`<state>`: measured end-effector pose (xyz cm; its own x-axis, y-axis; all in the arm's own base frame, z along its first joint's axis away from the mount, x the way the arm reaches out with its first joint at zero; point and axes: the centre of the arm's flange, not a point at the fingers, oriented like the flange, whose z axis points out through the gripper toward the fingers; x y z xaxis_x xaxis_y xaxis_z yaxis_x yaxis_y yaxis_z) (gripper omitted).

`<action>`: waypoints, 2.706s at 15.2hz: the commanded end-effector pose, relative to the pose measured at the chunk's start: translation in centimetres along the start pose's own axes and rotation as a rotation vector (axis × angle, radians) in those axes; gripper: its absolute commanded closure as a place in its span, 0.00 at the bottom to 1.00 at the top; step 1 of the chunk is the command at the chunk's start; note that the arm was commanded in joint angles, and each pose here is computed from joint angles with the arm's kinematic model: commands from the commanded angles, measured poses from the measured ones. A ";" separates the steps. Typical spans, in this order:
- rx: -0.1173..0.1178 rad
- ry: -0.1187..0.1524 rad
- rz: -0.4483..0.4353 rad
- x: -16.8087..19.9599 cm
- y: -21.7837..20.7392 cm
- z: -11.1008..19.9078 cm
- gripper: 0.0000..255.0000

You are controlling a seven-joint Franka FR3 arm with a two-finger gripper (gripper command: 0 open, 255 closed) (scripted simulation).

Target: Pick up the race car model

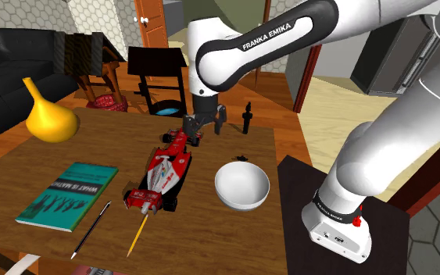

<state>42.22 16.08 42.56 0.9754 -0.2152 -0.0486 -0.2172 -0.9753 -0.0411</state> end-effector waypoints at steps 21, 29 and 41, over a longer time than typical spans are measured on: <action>0.048 0.111 0.216 11.1 -10.4 12.1 0.00; 0.048 0.111 0.216 11.1 -10.4 12.1 1.00; 0.048 0.111 0.216 10.9 -10.6 7.9 1.00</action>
<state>54.87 24.43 33.86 0.9038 -0.4256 0.0457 -0.4208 -0.9030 -0.0868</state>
